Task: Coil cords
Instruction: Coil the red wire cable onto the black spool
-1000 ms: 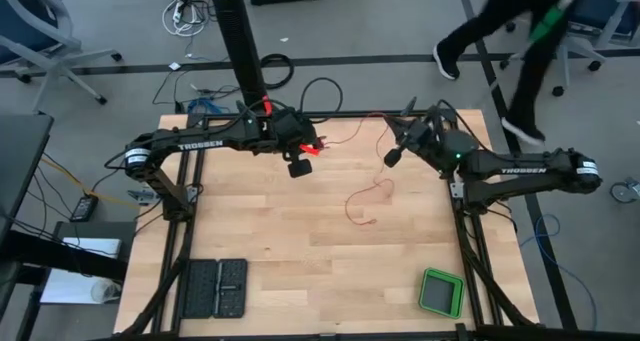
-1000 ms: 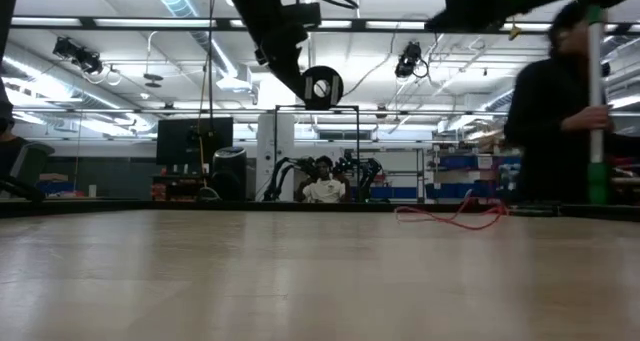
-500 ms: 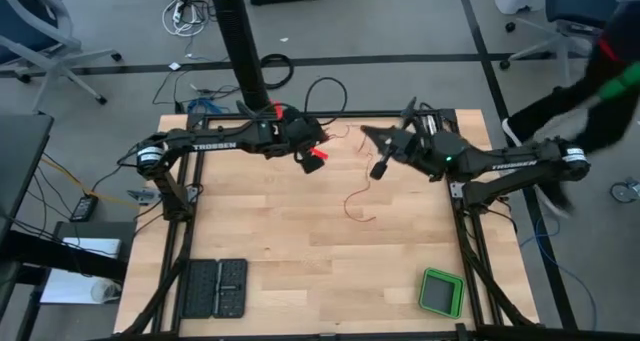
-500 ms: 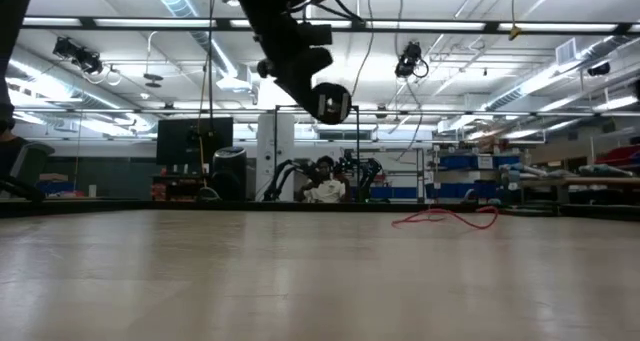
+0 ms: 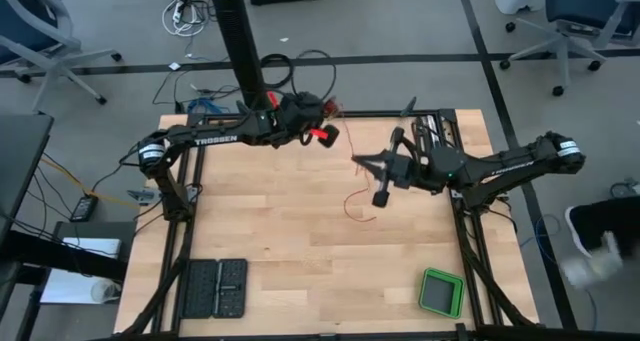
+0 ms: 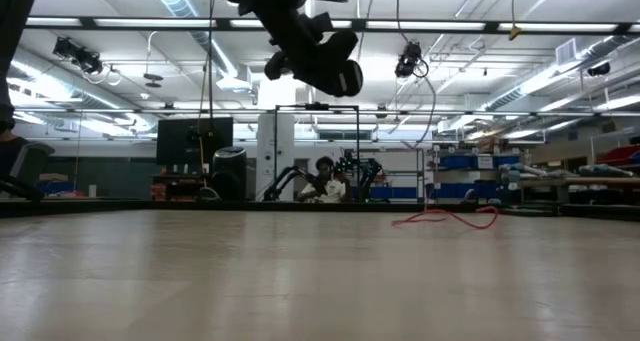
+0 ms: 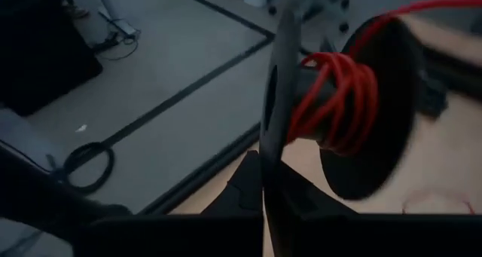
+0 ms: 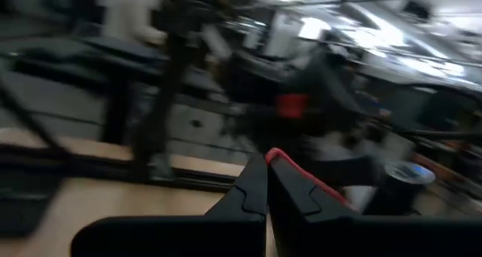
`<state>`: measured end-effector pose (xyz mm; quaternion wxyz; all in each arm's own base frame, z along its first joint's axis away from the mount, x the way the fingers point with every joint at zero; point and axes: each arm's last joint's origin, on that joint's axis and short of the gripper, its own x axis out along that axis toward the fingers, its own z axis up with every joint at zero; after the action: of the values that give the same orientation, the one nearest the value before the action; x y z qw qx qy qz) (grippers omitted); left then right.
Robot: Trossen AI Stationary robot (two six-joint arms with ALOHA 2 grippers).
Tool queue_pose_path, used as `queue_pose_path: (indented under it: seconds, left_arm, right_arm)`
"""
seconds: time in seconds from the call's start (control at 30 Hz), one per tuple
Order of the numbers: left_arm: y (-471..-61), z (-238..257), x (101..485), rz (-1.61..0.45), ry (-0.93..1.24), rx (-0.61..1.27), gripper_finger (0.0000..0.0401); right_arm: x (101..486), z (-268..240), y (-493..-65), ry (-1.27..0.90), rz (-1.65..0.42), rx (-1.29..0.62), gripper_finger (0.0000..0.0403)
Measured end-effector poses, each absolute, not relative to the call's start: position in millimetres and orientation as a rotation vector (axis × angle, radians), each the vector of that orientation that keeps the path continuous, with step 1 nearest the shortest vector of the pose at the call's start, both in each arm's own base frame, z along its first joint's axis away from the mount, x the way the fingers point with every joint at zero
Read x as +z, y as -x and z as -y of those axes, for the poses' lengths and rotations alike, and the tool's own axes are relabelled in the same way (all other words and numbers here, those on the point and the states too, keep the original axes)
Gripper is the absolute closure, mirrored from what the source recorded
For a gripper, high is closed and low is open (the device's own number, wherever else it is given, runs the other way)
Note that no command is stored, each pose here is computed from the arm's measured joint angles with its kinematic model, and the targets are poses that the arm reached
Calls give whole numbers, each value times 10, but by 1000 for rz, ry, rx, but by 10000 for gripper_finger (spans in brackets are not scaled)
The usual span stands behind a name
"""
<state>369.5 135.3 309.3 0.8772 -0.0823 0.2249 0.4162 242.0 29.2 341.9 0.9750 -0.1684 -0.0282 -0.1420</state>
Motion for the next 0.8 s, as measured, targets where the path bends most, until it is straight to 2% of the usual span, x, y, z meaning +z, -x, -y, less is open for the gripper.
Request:
queue_pose_path:
  seconds: [0.2, 0.47, 0.8]
  left_arm:
    - [-3760, -1399, 3213, -294, 281, 798, 397]
    - [-3855, -1382, 3457, -44, 320, 581, 396]
    - [-3897, -1303, 3531, -17, 305, 263, 396]
  right_arm:
    - [3314, -356, -2437, 344, -18, -136, 403]
    - [3168, -361, -2426, 330, -160, -105, 403]
    - [3052, -320, -2249, 315, -355, -112, 403]
